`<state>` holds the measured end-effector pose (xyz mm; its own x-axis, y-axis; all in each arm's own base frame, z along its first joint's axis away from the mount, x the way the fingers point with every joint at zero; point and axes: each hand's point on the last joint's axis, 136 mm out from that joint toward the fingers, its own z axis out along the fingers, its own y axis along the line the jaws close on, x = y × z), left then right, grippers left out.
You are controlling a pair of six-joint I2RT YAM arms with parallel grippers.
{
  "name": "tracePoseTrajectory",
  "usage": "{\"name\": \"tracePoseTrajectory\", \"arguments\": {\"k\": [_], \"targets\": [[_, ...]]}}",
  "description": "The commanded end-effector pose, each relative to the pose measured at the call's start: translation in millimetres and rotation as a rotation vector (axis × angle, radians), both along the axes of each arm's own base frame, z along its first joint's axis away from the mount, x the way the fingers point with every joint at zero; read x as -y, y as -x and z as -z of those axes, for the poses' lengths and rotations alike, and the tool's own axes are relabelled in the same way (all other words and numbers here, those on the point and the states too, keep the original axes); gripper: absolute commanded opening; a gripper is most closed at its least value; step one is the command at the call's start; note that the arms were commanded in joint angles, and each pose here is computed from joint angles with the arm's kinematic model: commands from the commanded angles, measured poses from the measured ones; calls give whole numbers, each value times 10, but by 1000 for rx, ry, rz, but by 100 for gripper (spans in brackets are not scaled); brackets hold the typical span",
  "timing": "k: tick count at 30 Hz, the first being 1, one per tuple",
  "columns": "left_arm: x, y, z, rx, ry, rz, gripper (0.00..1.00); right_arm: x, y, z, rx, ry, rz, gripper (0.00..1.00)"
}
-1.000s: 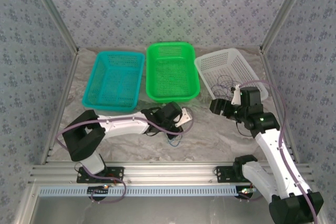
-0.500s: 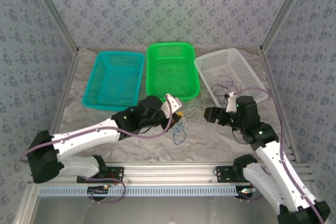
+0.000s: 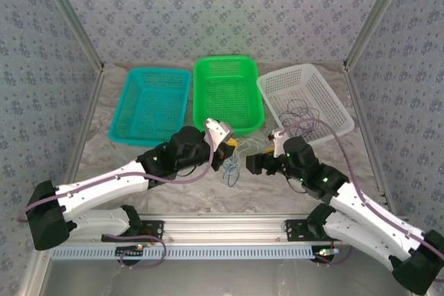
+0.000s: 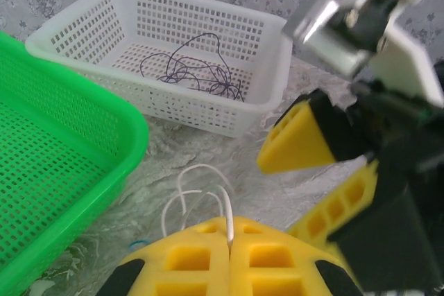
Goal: Untangle the cables
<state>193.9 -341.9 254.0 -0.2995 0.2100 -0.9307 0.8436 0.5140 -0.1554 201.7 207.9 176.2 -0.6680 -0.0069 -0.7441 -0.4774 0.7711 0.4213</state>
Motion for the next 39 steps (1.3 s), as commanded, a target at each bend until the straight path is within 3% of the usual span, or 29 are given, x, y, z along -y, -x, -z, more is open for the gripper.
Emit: {"name": "tracePoseTrajectory", "arguments": {"k": [1, 12, 15, 25, 33, 39], "targets": [[50, 3, -179, -2, 80, 11, 0, -109, -155, -120, 95, -31, 68, 91], [55, 84, -219, -20, 107, 43, 0, -421, -427, -128, 101, -42, 131, 99], [45, 98, -311, -14, 151, 44, 0, -453, -499, 44, 64, 3, 153, 99], [-241, 109, -941, 120, 255, -14, 0, -228, -447, 856, -125, 95, 282, 93], [-533, 90, -1601, 249, 304, -55, 0, 11, -255, 1253, -214, 179, 316, 93], [-537, 64, -1774, 284, 310, -53, 0, 112, -198, 1445, -250, 217, 353, 93]]}}
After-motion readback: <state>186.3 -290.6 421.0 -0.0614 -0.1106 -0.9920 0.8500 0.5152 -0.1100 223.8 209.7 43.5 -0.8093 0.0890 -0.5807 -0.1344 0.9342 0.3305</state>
